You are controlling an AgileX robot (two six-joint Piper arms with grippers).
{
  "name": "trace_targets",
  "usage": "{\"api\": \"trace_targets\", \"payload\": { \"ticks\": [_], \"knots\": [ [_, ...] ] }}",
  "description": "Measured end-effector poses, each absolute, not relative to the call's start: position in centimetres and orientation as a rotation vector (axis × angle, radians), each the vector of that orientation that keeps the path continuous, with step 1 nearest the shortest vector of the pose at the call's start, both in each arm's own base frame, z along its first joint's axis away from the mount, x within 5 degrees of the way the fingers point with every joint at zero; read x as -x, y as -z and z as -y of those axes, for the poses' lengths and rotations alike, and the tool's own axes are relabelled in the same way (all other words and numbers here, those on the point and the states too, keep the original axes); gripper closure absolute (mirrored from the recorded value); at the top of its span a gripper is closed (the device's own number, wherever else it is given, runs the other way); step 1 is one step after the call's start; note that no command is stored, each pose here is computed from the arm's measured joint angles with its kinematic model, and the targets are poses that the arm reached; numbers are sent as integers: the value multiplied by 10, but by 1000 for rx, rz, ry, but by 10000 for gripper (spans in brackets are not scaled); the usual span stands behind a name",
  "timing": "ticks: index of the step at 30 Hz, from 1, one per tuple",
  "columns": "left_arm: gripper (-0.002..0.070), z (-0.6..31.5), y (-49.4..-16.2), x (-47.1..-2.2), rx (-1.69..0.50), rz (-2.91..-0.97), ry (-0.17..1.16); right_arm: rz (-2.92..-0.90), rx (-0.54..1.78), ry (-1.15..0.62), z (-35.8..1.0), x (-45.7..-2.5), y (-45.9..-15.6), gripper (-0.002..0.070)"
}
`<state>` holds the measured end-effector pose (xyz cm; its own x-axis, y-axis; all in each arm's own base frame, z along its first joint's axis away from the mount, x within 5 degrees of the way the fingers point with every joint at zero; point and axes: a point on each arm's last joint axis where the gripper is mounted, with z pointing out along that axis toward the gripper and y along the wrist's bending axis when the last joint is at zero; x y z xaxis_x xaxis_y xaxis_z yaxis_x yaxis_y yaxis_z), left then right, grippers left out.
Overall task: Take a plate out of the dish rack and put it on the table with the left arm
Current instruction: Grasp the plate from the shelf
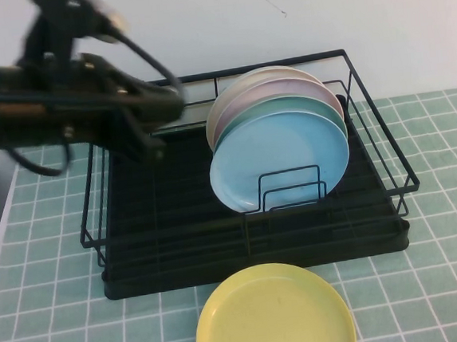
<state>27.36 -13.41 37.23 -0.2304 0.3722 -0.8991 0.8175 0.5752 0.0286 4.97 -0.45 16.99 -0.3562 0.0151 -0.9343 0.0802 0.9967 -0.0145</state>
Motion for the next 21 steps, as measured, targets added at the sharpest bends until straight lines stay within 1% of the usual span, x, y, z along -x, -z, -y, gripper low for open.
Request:
{"api": "trace_targets", "payload": {
  "ticks": [3, 5, 7, 10, 15, 21],
  "knots": [
    [459, 155, -360, -280, -1069, -1825, 495, -1934, -68, 68, 5, -50, -170, 678],
    [397, 166, -350, -284, -1130, -1819, 433, -1934, -68, 68, 5, -50, -170, 678],
    [361, 177, -340, -289, -1169, -1814, 391, -1934, -68, 68, 5, -50, -170, 678],
    [342, 188, -327, -298, -1168, -1811, 346, -1934, -68, 68, 5, -50, -170, 678],
    [335, 203, -307, -313, -1127, -1809, 286, -1934, -68, 68, 5, -50, -170, 678],
    [333, 208, -283, -331, -1046, -1857, 270, -1934, -68, 68, 5, -50, -170, 678]
  ]
}}
